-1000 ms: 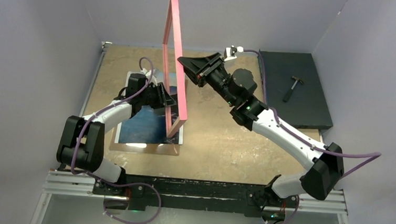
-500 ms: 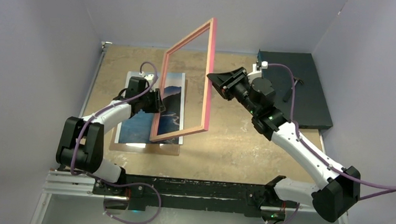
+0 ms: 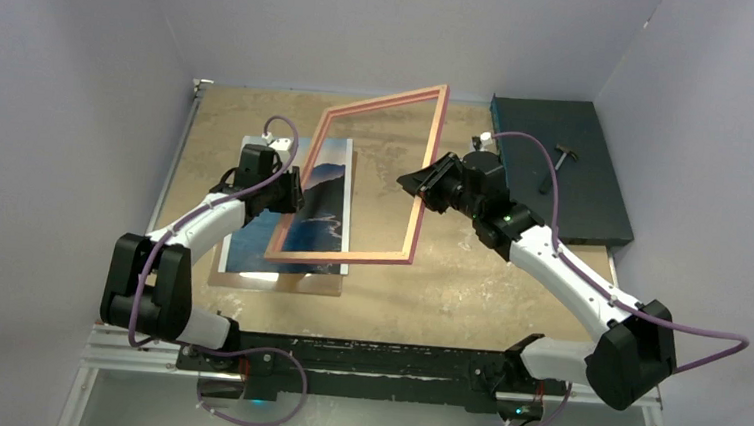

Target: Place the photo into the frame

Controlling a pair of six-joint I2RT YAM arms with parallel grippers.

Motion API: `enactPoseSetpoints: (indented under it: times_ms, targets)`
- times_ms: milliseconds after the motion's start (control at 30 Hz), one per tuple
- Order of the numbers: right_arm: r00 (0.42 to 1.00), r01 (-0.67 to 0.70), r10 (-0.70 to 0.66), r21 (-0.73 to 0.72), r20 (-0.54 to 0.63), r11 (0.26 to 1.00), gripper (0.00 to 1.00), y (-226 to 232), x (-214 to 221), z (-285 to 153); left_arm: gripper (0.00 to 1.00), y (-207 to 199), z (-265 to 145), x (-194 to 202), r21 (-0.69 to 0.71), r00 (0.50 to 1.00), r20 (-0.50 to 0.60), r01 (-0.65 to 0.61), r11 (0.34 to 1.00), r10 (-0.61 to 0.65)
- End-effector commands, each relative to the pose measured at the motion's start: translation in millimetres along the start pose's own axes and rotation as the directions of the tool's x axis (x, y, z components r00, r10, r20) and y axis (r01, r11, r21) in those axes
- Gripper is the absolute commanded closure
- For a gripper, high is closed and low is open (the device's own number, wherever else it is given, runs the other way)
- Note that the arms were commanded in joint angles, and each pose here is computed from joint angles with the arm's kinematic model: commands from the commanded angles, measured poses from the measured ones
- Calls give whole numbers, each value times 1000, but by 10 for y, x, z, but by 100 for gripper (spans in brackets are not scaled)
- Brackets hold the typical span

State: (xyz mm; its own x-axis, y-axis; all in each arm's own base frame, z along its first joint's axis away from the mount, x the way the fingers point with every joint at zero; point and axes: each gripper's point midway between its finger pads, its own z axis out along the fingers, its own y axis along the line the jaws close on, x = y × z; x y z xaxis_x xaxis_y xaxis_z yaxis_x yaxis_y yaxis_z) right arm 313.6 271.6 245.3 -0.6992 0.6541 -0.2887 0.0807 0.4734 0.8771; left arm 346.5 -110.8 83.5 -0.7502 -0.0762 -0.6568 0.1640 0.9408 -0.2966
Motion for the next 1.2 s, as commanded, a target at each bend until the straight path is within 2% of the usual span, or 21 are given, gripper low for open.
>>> enactPoseSetpoints:
  times_ms: [0, 67, 167, 433, 500, 633, 867, 1033, 1167]
  targets:
    - [993, 108, -110, 55, 30, 993, 83, -84, -115, -56, 100, -219, -98, -297, 79, 993, 99, -72, 994, 64]
    - [989, 144, -148, 84, 33, 986, 92, -170, -183, -63, 100, -222, -86, -275, 85, 994, 87, -79, 993, 71]
    - [983, 181, -183, 90, 18, 979, 100, -255, -278, -76, 88, -222, -52, -202, 95, 995, 51, -88, 992, 83]
    - [965, 254, -249, 63, -83, 965, 100, -487, -460, -43, 67, -343, -49, -116, 184, 991, 38, -136, 974, 131]
    - [957, 284, -278, 70, -87, 956, 100, -531, -528, -44, 60, -324, -33, -116, 179, 988, 36, -153, 972, 149]
    - [944, 326, -320, 89, -75, 941, 100, -614, -635, -43, 54, -176, 37, -27, 120, 982, -29, -179, 976, 184]
    - [919, 390, -378, 129, -108, 912, 100, -780, -704, 37, 51, 28, 9, -75, 14, 968, -23, -251, 968, 251]
    - [888, 454, -429, 167, -165, 875, 100, -884, -745, -12, 56, 467, 79, 18, -163, 930, -106, -366, 916, 352]
    - [876, 478, -451, 182, -170, 859, 100, -873, -791, -146, 58, 754, 154, 218, -235, 890, -215, -447, 863, 402]
